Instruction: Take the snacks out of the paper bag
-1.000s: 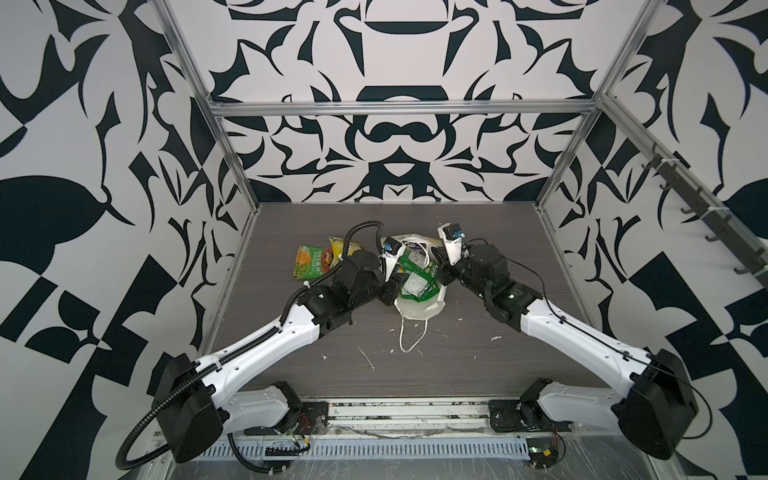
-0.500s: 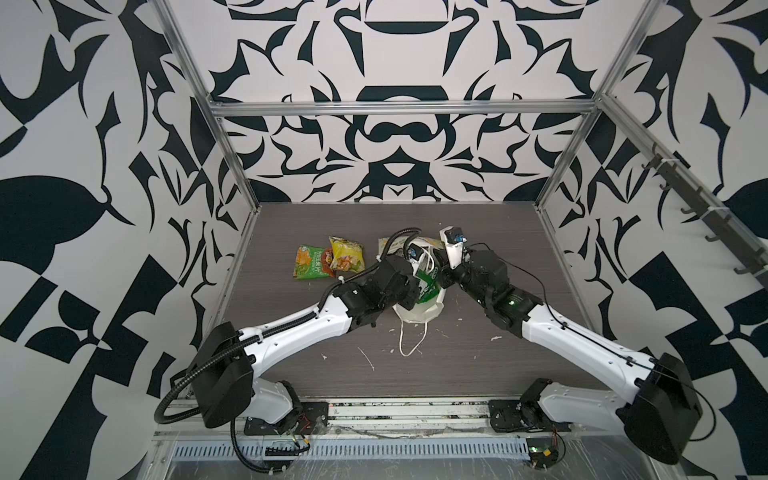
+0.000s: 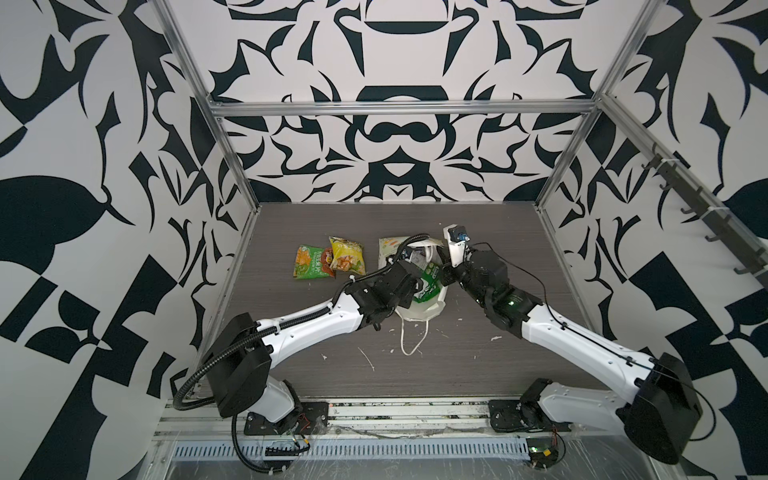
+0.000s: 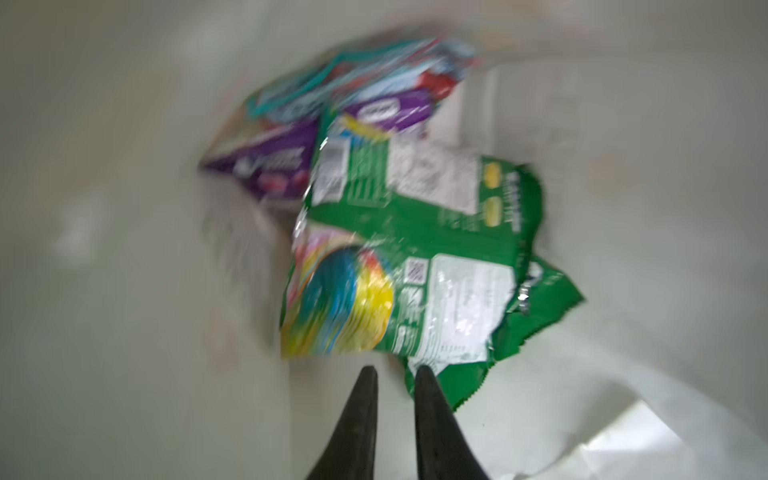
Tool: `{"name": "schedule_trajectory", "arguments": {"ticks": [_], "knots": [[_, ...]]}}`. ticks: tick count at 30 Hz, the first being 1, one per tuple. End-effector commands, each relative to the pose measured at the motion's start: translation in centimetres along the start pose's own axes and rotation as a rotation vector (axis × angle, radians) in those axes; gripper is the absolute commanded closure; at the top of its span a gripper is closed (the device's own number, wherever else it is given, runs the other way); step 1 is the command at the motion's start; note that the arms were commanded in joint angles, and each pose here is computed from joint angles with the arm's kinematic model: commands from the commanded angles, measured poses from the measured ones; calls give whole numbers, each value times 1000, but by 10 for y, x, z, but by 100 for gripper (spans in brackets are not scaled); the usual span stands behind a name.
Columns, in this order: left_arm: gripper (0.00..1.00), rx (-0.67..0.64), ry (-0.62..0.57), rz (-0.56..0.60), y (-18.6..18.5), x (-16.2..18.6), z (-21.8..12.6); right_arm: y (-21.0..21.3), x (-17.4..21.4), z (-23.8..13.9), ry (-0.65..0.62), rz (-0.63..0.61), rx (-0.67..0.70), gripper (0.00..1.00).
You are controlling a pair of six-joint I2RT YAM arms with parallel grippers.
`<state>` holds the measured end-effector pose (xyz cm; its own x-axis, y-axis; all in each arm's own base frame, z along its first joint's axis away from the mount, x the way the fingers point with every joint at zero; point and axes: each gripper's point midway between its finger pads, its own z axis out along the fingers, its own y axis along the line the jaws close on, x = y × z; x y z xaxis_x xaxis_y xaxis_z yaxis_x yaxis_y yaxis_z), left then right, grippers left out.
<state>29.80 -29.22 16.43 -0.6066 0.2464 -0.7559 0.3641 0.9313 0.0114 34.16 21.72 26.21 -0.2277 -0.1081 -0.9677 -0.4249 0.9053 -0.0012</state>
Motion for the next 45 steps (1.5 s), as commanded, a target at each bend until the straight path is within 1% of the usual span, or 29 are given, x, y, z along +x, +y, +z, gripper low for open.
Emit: {"name": "schedule_trajectory", "arguments": {"ticks": [1,3,6,11,13,16,18,20,24,29,33,37,45], "knots": [[81,-119,57,-90,38,7,4,-8,-29,-8,-102,47,38,100],[81,-123,65,-94,43,6,5,-7,-29,-6,-100,50,35,100],[80,-125,60,-70,42,1,4,-6,-29,-5,-98,52,31,100],[72,-90,45,-39,34,-11,8,-2,-29,-4,-99,61,9,100],[70,-63,39,-43,28,-13,11,0,-28,-3,-97,70,-2,100],[69,-14,58,-79,22,-12,17,3,-29,-2,-99,80,-15,100],[69,22,75,-127,19,-11,19,5,-28,-2,-99,81,-19,100],[63,69,89,-202,18,-11,19,6,-28,-2,-100,82,-21,100],[56,152,113,-326,14,-14,15,6,-30,-1,-106,77,-19,100],[54,195,180,-428,10,-9,21,8,-32,0,-113,72,-23,100],[54,222,197,-461,3,-8,28,10,-34,1,-116,70,-28,100],[54,208,214,-475,5,-5,38,11,-36,1,-123,70,-34,100],[53,187,212,-489,11,-3,56,11,-35,0,-124,65,-33,100]]}}
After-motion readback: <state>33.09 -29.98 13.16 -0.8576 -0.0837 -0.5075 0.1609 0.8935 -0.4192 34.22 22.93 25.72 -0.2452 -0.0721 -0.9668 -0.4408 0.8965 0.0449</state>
